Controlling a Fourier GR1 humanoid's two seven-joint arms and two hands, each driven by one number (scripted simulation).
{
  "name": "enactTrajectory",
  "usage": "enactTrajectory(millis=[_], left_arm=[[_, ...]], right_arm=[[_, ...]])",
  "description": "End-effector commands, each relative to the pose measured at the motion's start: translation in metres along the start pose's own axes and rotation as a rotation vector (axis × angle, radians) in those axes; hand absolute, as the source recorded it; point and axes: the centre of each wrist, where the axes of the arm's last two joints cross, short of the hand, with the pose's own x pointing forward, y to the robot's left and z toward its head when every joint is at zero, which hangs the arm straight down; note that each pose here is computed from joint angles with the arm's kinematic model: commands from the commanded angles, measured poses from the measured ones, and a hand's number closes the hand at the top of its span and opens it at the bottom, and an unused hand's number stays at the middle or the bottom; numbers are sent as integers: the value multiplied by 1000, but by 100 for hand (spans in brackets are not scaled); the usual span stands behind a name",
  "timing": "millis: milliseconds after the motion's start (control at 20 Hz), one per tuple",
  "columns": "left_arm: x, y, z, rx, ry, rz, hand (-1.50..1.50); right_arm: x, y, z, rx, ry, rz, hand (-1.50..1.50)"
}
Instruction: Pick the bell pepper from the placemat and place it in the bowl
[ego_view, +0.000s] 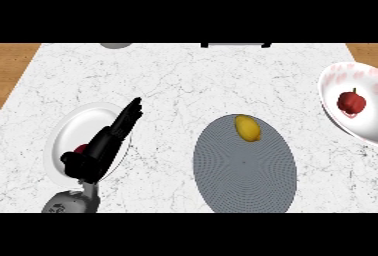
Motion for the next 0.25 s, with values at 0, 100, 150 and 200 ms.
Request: enactTrajectory(millis=[0,100,150,200], left_arm=[[-5,2,2,21,-3,-12,0],[-6,9,3,2,-10,-9,0],[-9,10,8,1,-2,8,0],[7,-7,-9,4,1,4,0]], right_arm=[[-22,-60,12,20,-3,-19,-150],[-45,-66,26,43,-3,-66,-150],[-53,-67,31,65,10,-34,-150],[-49,-72,29,52,-16,-53,-150]])
